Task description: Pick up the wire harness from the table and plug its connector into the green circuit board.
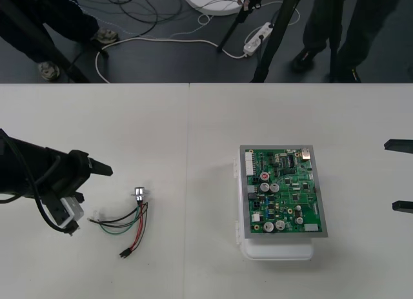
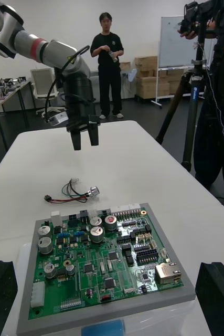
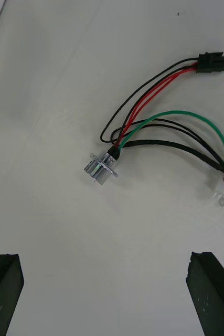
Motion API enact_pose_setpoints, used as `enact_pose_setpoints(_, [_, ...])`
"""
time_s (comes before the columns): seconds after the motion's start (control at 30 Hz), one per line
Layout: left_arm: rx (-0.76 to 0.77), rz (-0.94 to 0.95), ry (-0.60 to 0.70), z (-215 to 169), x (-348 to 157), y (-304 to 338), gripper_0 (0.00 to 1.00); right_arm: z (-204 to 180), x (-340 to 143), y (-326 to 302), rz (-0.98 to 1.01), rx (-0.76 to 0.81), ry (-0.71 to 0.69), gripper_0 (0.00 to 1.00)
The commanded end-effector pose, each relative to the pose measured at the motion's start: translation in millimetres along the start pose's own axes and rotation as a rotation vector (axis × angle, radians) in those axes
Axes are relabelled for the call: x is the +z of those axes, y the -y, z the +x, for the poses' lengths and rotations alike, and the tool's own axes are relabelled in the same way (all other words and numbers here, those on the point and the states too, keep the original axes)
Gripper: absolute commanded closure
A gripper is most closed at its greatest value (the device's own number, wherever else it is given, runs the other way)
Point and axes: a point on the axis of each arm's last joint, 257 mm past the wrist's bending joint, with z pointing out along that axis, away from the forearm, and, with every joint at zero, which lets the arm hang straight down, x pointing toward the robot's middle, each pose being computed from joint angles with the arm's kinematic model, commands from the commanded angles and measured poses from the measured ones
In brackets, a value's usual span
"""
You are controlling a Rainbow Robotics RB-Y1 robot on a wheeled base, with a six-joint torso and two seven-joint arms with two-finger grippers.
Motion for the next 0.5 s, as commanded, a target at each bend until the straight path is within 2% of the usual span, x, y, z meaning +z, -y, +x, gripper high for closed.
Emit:
enact_pose_setpoints(0.03, [0.273, -0.064, -0.129, 25.3, -4.5, -46.1, 0.08, -14.9, 5.8, -1.2, -0.028, -0.108, 0.026, 0.00])
enact_pose_setpoints(0.3, [0.512, -0.099, -0.129, 7.2, 22.6, -72.1, 0.08, -10.8, 8.7, -5.8, -0.042, -0.228, 0.025, 0.00])
enact_pose_setpoints(0.5, [0.595, -0.102, -0.142, 11.3, 36.4, -80.5, 0.08, -0.7, 13.1, -16.2, -0.076, -0.260, 0.018, 0.00])
